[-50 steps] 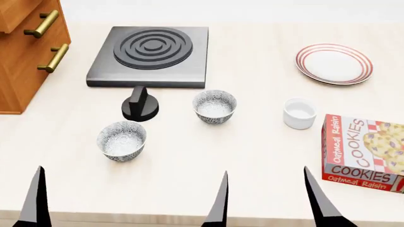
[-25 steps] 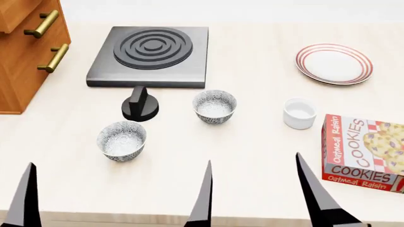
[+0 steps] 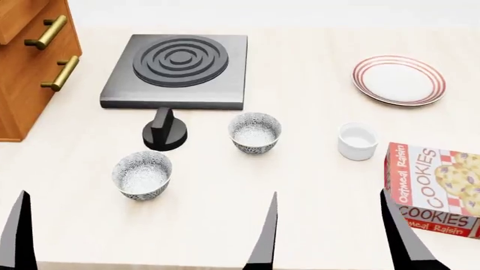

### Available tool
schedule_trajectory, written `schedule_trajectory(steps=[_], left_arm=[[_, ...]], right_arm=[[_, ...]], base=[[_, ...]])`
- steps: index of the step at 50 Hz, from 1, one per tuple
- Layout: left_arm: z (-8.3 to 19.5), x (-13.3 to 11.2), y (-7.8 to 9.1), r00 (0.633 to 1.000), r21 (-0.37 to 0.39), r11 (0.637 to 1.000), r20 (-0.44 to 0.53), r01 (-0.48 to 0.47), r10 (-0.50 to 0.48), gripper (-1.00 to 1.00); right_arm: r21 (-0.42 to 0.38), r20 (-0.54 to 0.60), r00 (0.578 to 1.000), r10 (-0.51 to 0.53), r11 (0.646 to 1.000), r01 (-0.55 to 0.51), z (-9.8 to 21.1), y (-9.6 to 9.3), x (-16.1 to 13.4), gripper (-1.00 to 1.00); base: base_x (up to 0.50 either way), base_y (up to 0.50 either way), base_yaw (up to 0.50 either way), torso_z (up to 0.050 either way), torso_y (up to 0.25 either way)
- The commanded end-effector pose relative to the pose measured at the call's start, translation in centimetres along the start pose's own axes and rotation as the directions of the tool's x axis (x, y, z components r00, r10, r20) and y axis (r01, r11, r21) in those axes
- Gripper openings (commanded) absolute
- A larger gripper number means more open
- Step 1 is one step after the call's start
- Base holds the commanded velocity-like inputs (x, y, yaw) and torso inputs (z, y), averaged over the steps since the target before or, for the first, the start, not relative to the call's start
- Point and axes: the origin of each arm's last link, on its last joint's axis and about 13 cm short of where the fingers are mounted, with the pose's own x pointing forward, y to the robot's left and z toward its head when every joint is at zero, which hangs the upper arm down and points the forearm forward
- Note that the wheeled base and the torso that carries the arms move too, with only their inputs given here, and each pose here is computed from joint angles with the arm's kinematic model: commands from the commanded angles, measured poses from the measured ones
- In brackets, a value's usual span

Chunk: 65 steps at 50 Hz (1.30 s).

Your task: Pick the akita bowl next to the ramekin and place it on the plate.

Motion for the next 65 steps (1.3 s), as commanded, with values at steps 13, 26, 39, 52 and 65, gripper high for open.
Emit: schedule_trajectory(steps=[13,26,39,52,65], left_arm=[[0.12,0.05,0.02,1.0,0.004,1.0,-0.003,-0.012,0.012,1.0],[0.02,-0.04,0.06,1.0,0.004,1.0,-0.006,-0.013,0.013,1.0],[-0.04,-0.06,0.02,1.0,0.005,1.0,-0.007,-0.014,0.014,1.0],[0.06,-0.05,0.03,1.0,0.001,1.0,-0.006,-0.016,0.016,1.0],[0.27,0.01,0.06,1.0,0.004,1.0,-0.002,-0.016,0.016,1.0]], right_arm=[[0.01,0.001,1.0,-0.023,1.0,0.023,0.12,-0.27,-0.11,1.0],[0.012,-0.004,1.0,-0.023,1.0,0.023,-0.14,-0.21,-0.19,1.0],[0.01,-0.003,1.0,-0.025,1.0,0.025,-0.15,-0.27,-0.26,1.0],[0.01,0.003,1.0,-0.024,1.0,0.024,0.04,-0.25,-0.21,1.0],[0.01,0.003,1.0,-0.021,1.0,0.021,0.09,-0.18,-0.15,1.0]], base=[[0.16,0.0,0.0,0.0,0.0],[0.16,0.0,0.0,0.0,0.0],[0.16,0.0,0.0,0.0,0.0],[0.16,0.0,0.0,0.0,0.0],[0.16,0.0,0.0,0.0,0.0]])
